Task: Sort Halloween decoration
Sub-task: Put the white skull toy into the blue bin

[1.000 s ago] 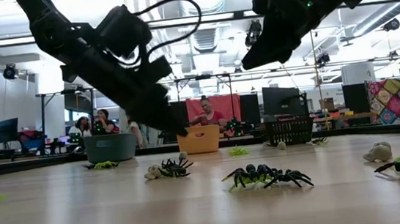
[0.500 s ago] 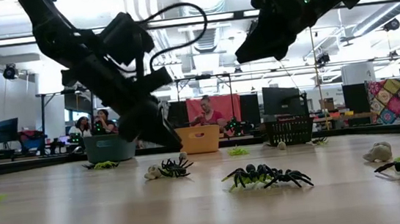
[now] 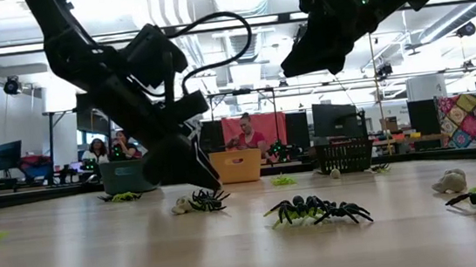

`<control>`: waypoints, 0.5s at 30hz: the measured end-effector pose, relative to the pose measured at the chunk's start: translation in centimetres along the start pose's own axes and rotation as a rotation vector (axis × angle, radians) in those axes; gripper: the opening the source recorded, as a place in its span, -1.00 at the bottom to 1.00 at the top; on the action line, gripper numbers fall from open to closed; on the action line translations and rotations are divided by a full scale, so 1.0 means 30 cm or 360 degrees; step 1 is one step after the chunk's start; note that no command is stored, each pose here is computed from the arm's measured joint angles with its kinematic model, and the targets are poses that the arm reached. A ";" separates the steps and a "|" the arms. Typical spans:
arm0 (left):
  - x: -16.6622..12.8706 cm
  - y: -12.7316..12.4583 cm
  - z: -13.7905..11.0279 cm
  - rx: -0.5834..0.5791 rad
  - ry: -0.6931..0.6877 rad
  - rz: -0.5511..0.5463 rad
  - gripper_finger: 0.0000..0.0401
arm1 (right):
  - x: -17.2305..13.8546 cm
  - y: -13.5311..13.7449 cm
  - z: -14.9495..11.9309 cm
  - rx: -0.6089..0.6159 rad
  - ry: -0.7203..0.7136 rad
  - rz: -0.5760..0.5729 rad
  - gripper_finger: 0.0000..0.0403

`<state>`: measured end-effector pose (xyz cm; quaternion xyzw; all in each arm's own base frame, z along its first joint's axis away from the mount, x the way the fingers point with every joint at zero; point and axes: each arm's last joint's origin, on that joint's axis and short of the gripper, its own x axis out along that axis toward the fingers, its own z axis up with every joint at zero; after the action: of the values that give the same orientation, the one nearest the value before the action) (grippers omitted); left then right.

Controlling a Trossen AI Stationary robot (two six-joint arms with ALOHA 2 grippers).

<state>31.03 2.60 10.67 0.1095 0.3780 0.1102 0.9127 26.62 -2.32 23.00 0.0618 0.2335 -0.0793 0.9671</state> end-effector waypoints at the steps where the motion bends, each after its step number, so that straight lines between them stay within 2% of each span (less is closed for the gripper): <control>1: 0.003 -0.001 -0.002 0.0003 0.0000 0.0000 -0.13 | 0.000 0.000 0.000 0.0000 0.0000 -0.0001 -0.33; 8: 0.007 -0.002 -0.003 0.0015 -0.0003 0.0001 -0.17 | 0.000 0.000 0.000 0.0004 0.0000 -0.0001 -0.33; 15: 0.012 0.016 -0.007 0.0001 0.0006 0.0016 -0.38 | 0.000 0.000 0.000 0.0000 0.0000 -0.0001 -0.33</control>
<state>31.07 3.19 10.42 0.1116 0.3791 0.1150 0.9114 26.62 -2.32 23.00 0.0618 0.2337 -0.0794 0.9671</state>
